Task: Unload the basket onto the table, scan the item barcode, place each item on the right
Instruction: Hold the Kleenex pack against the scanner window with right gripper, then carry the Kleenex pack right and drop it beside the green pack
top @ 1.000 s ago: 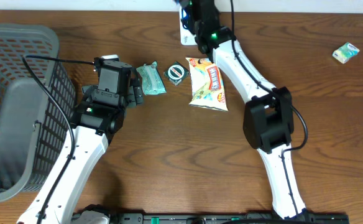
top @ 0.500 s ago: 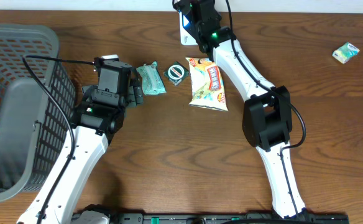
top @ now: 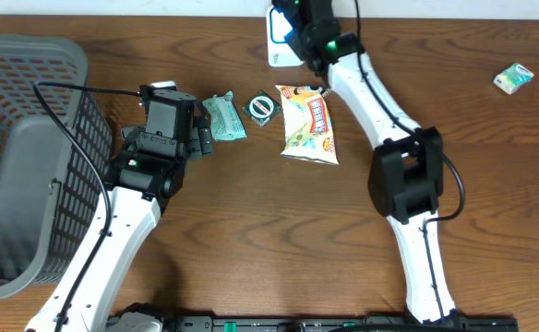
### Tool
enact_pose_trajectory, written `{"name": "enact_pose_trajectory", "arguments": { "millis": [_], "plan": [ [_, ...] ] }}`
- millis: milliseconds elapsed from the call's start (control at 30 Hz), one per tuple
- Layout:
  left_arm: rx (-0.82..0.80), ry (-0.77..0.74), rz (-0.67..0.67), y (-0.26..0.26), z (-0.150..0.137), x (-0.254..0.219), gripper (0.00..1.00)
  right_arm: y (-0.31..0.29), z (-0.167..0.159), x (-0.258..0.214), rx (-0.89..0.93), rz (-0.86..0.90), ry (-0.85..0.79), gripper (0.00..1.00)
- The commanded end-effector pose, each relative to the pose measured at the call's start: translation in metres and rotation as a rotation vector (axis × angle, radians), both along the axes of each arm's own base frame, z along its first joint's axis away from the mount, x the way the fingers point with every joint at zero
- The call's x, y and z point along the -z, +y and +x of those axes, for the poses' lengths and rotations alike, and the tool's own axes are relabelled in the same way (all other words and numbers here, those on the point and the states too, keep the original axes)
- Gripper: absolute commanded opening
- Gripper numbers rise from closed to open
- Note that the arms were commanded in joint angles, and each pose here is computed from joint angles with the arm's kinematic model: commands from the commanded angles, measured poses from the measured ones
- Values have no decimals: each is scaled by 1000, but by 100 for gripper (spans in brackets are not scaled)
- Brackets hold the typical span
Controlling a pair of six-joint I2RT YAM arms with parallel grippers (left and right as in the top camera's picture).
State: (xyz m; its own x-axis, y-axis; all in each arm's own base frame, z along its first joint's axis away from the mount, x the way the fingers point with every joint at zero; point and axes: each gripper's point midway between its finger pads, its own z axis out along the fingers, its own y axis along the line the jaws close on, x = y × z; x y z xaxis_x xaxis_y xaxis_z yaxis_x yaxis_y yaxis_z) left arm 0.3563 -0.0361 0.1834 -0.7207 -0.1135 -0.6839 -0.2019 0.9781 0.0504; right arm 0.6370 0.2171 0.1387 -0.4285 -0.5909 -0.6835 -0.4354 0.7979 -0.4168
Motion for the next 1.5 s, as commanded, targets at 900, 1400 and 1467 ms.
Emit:
{"name": "enact_pose_trajectory", "arguments": {
  "millis": [900, 1400, 1467],
  "plan": [
    [-5, -11, 19, 4, 0, -4, 98, -385, -105, 36, 950, -10, 448, 99],
    [-5, -11, 19, 4, 0, -4, 98, -242, -100, 23, 377, 843, 734, 99],
    [-5, -11, 19, 4, 0, -4, 98, -221, -107, 20, 332, 883, 784, 99]
  ]
}}
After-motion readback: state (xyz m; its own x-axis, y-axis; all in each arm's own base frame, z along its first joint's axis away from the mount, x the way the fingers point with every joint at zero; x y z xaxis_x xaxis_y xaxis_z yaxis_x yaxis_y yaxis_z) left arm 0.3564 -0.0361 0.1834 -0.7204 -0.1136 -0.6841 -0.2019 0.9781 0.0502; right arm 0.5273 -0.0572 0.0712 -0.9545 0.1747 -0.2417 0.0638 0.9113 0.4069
